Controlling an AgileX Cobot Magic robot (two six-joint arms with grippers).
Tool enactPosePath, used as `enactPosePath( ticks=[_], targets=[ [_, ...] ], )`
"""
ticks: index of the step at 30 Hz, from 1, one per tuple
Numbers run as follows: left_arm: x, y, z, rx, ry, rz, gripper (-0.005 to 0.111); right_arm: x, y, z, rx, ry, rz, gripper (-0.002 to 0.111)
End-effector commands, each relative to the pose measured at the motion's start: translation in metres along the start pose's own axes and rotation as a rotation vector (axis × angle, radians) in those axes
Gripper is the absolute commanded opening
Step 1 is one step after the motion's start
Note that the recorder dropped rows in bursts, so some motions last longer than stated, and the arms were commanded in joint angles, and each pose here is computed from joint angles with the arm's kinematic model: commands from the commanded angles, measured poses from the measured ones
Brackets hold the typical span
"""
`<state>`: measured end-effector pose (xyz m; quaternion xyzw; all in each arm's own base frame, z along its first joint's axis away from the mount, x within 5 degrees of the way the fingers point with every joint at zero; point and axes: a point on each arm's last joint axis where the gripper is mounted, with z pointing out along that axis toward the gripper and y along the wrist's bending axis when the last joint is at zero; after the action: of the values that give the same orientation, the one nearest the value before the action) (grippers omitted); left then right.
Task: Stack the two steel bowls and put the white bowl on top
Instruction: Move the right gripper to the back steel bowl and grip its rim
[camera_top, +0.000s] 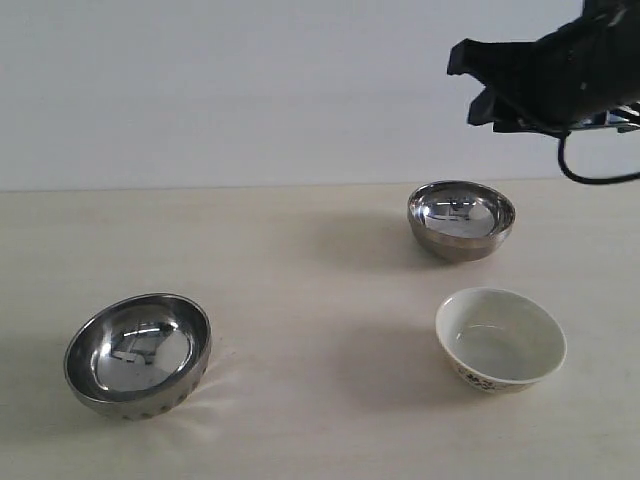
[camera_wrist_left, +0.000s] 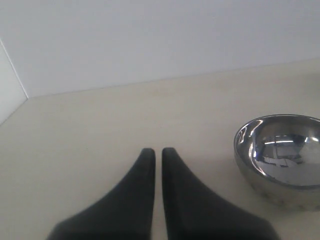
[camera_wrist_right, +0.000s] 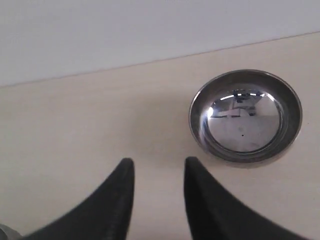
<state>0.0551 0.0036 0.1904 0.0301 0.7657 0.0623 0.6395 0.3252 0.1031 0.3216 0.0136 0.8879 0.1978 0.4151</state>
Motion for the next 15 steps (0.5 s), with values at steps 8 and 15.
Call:
enactPosePath(
  ticks=[8, 15],
  targets=[
    [0.0, 0.0, 0.0, -0.001, -0.008, -0.017, 0.004, -0.052, -0.043, 0.057, 0.304, 0.178, -0.03, 0.051],
    [0.0, 0.0, 0.0, -0.001, -0.008, -0.017, 0.004, -0.042, -0.082, 0.107, 0.354, 0.242, -0.024, 0.051]
  ],
)
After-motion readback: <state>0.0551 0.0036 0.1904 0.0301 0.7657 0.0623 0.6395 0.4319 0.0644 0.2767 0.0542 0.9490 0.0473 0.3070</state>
